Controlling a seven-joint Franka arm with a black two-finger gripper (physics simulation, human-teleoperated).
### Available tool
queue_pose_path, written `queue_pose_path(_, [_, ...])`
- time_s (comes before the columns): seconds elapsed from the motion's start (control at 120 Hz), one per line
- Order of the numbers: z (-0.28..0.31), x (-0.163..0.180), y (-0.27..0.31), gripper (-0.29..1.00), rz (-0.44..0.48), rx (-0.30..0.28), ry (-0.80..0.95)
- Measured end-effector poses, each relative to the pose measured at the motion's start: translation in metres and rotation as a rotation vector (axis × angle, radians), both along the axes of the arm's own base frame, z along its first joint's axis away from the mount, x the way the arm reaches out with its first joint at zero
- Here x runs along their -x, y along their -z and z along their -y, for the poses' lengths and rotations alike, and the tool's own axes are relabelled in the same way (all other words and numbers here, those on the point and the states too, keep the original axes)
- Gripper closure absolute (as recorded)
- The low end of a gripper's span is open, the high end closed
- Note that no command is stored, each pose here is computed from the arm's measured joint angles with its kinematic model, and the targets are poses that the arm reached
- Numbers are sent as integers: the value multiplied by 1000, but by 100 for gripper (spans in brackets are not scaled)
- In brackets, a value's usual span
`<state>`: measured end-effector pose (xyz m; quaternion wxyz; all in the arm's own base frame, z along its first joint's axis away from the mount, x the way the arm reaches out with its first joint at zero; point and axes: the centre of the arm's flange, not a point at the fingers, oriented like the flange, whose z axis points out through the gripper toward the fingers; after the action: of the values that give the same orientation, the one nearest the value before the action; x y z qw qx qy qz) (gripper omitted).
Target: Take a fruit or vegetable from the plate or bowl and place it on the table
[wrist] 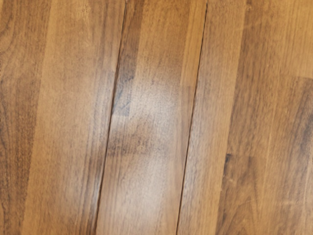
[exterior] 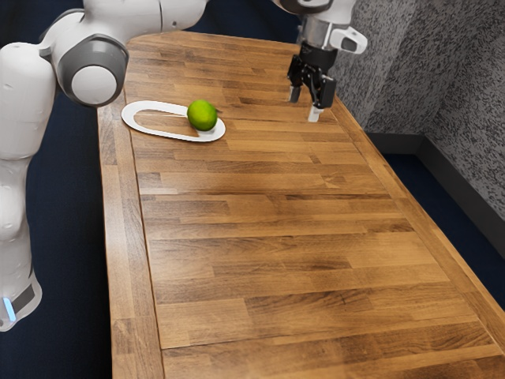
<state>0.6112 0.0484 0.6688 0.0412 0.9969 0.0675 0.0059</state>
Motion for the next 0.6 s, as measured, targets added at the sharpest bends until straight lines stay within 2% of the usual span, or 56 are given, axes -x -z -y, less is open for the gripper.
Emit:
queue_pose_path(0.25, [-1,-5,-7,0,54,-7,-14])
queue_pose_path(0.308, [-14,3,-26,0,81,-23,-54])
queue_pose_path(0.333, [-35,11,-31,0,75,-35,-105])
queue_pose_path(0.408, [-129,50,-6,0,-55,-60,-321])
queue_pose_path(0.467, [-192,102,29,0,-144,-28,-469])
queue_pose_path(0.533, [-251,145,55,0,-186,-8,-631])
queue_pose_path(0.6, [-288,163,76,0,-206,-9,-745])
